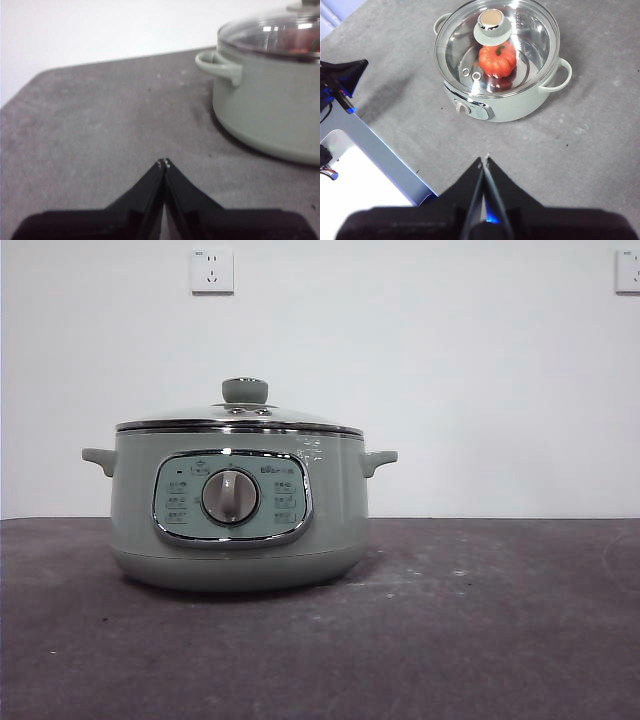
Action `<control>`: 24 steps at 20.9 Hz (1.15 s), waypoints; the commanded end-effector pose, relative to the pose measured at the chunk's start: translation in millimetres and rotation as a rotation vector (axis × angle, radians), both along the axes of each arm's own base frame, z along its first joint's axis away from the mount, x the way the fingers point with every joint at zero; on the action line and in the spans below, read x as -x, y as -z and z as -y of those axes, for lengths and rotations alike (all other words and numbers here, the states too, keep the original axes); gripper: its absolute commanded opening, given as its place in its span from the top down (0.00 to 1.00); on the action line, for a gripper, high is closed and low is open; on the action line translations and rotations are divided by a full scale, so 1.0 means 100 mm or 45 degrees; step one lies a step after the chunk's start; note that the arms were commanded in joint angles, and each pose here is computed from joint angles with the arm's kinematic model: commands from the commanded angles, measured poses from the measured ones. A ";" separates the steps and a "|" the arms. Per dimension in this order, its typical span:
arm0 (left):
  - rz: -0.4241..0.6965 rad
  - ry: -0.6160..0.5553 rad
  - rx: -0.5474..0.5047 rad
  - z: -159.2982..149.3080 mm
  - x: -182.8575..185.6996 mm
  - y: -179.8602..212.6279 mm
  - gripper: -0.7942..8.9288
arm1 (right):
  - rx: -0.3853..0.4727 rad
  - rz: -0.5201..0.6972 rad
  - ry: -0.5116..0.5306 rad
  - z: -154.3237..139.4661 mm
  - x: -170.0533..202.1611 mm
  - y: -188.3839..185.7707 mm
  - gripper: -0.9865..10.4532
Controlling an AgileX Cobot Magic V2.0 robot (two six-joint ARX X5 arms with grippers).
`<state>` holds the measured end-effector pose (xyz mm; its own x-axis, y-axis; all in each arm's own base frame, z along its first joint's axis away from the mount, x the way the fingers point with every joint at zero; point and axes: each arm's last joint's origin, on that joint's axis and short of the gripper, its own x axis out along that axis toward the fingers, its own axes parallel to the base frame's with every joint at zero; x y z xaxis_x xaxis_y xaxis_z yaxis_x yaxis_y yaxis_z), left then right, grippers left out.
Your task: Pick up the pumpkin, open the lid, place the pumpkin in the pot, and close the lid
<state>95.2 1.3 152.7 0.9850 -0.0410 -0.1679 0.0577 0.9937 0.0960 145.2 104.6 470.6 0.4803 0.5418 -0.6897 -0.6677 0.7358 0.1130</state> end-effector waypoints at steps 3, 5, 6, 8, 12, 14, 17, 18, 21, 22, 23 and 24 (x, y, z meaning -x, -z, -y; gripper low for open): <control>-0.035 -0.003 0.016 0.00 0.00 0.05 0.92 | 0.001 -0.011 0.010 0.01 0.02 0.00 0.91; -0.031 -0.003 0.015 0.00 0.00 0.05 0.92 | 0.001 -0.011 0.011 0.02 0.02 0.00 0.91; -0.031 -0.003 0.015 0.00 0.00 0.05 0.92 | 0.001 -0.011 0.011 0.02 0.02 0.00 0.91; -0.031 -0.003 0.015 0.00 0.00 0.05 0.92 | 0.001 -0.011 0.011 0.02 0.02 0.00 0.91; -0.031 -0.003 0.015 0.00 0.00 0.05 0.92 | 0.001 -0.011 0.010 0.01 0.02 0.00 0.91; -0.031 -0.003 0.015 0.00 0.00 0.05 0.92 | 0.001 -0.011 0.011 0.01 0.02 0.00 0.91; -0.031 -0.003 0.015 0.00 0.00 0.05 0.92 | 0.000 -0.010 0.011 0.01 0.02 0.00 0.91; -0.031 -0.003 0.015 0.00 0.00 0.05 0.92 | 0.001 -0.012 0.010 0.01 0.02 0.00 0.91; -0.031 -0.003 0.015 0.00 0.00 0.05 0.92 | 0.008 0.101 0.012 0.13 0.05 -0.06 0.91; -0.031 -0.003 0.015 0.00 0.00 0.05 0.92 | -0.035 0.165 0.039 0.19 0.08 -0.12 0.91; -0.031 -0.003 0.015 0.00 0.00 0.05 0.92 | -0.085 0.243 0.068 0.26 0.13 -0.17 0.91; -0.031 -0.004 0.015 0.00 0.00 0.05 0.92 | -0.153 0.319 0.105 0.34 0.21 -0.20 0.91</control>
<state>95.0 1.3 152.2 0.9839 -0.0414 -0.1739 0.0586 0.9937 0.0953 128.8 72.8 491.1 0.6669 0.5574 -0.4946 -0.6230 0.7812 0.0403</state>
